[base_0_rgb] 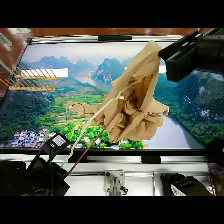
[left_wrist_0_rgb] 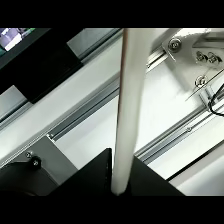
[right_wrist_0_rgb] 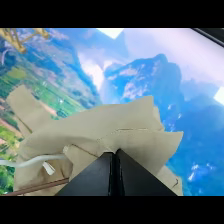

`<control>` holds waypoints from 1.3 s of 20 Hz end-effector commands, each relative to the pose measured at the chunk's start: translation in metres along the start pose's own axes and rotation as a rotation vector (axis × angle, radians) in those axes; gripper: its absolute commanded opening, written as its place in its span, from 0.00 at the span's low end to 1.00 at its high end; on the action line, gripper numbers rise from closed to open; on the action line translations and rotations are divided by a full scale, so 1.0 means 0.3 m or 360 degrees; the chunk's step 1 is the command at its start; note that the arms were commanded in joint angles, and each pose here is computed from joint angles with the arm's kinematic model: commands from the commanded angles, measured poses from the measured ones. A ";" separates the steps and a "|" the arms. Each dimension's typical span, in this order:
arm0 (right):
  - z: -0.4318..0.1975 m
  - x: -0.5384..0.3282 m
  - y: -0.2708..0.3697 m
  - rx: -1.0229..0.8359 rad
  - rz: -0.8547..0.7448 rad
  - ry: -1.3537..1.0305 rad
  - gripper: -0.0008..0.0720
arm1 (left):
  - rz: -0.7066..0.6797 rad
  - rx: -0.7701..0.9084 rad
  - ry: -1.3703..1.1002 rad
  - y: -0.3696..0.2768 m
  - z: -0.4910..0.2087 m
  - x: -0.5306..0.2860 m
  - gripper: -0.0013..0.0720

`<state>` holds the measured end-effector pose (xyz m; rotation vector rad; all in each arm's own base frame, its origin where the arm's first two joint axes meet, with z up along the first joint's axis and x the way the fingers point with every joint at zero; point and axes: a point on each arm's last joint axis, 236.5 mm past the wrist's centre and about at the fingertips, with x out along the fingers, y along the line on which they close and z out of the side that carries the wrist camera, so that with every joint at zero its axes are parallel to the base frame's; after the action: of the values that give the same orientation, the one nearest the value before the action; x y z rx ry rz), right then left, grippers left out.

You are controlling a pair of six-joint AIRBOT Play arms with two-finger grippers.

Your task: Fold the shirts.

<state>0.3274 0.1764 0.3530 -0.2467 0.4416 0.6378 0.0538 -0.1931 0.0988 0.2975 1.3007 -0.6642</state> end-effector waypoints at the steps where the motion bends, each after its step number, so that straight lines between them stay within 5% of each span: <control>1: 0.025 0.007 0.012 0.0018 0.0029 -0.0048 0.10 | 0.0050 -0.0153 -0.0007 0.018 0.002 0.002 0.08; 19: 0.083 -0.014 0.103 -0.0100 0.0202 -0.0176 0.10 | -0.0080 -0.0034 -0.0173 -0.175 0.301 0.286 0.08; 26: -0.037 -0.062 0.177 -0.0028 0.0334 0.0062 0.10 | -0.0265 -0.0394 -0.0632 -0.082 0.622 0.214 0.08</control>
<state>0.2948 0.2043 0.3635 -0.2494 0.4023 0.8115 0.1596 -0.3239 0.0726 -0.0209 1.1089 -0.6540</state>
